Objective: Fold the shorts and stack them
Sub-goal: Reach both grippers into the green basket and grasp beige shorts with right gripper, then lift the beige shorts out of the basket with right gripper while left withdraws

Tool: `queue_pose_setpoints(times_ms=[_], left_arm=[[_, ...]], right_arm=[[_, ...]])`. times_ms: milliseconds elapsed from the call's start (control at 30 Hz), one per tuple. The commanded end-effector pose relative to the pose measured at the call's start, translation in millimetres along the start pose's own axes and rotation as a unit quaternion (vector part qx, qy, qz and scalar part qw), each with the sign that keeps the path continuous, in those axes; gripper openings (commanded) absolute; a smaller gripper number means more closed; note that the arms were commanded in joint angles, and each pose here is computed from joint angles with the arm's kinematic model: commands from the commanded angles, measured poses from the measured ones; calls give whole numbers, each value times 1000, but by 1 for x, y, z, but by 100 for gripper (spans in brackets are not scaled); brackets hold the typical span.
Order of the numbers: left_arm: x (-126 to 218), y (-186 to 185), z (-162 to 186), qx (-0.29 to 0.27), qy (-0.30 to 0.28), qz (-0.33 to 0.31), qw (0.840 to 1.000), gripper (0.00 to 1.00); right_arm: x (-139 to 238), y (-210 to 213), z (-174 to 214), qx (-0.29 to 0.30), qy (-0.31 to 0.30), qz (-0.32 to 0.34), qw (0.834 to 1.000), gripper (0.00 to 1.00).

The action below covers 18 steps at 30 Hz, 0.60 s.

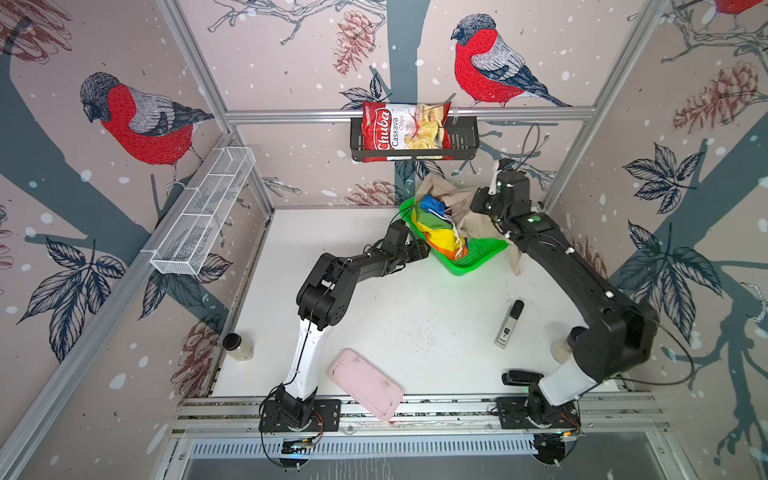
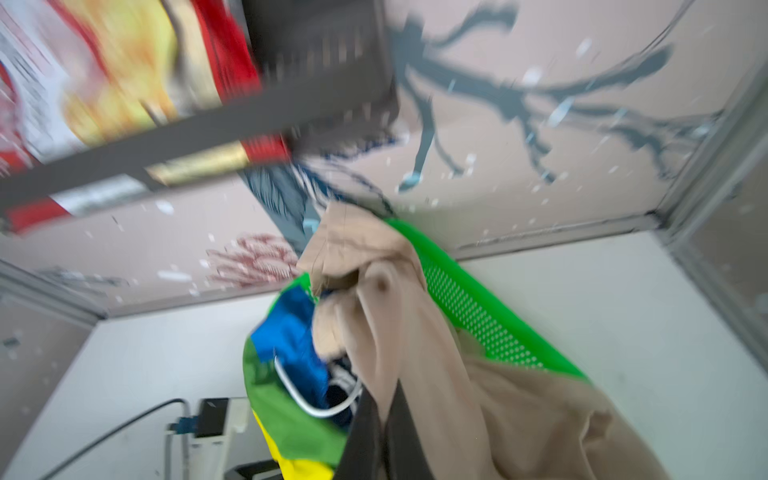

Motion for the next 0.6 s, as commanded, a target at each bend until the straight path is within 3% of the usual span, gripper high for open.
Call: queue_pose_setpoints(times_ms=[0,167,333,567], left_arm=[[-7,-23,-2,-15,6,27,1000,76],[-7,-43,7,-32,13,42,999,76],[-6,-47,3,-38,12,40,998,76],[-3,-50,-9,-51,0,25,998,76]], right_arm=[[39,-6,-52,-26,-69,22,997,0],[110,5,-115,-46,-191,-21,980,0],[181,18,-166,-49,-302,-82,949,0],[245,36,-201,-47,-383,-137,912,0]])
Point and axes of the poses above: each gripper's point midway between its finger pads, its own x axis back along the fingers, its own y axis along the line the jaws close on, z = x × y, the point moved 5 cm from there along x, back along the fingers, and after that the axes turned 3 degrees about -x, right-handed, at the moved point
